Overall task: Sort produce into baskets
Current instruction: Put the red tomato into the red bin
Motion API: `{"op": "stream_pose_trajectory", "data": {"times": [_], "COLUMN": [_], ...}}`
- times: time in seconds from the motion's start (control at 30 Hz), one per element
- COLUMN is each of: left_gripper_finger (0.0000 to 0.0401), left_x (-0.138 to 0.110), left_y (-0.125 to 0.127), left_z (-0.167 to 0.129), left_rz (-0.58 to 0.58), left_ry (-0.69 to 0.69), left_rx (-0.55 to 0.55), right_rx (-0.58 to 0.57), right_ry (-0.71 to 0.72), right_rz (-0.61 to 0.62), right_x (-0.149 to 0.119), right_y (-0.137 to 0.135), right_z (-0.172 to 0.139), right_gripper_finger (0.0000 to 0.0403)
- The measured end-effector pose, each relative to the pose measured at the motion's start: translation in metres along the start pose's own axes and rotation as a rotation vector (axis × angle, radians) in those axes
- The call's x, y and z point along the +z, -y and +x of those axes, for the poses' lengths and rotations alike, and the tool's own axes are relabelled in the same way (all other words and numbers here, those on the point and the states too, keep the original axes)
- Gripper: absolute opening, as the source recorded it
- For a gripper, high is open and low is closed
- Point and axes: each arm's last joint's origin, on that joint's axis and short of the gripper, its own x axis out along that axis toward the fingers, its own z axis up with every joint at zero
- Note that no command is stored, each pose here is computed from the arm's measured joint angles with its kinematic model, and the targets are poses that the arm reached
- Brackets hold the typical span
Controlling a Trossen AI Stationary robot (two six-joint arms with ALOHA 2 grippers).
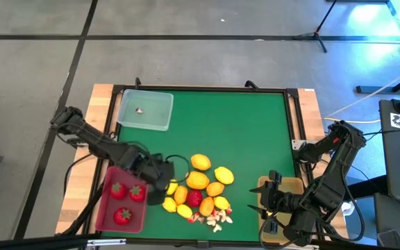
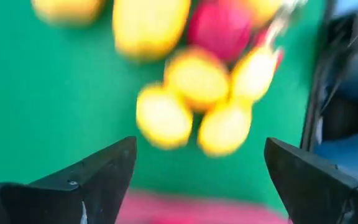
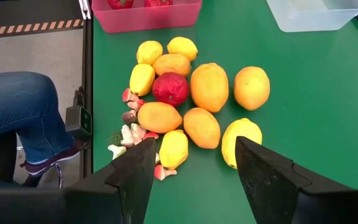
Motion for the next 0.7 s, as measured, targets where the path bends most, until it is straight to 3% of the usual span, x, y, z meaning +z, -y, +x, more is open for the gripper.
{"op": "stream_pose_trajectory", "data": {"times": [0.4,0.7], "left_gripper_finger": [0.0349,0.0349], "left_x": [0.042,0.045], "left_y": [-0.003,0.001], "left_z": [-0.003,0.026], "left_rz": [0.182,0.256], "left_ry": [0.346,0.286], "left_rx": [-0.087,-0.052], "right_rx": [0.002,0.005], "right_ry": [0.001,0.003], "right_rz": [0.002,0.005], "right_x": [0.000,0.000], "right_y": [0.000,0.000], "right_z": [0.000,0.000], "right_gripper_finger": [0.0221,0.0221]}}
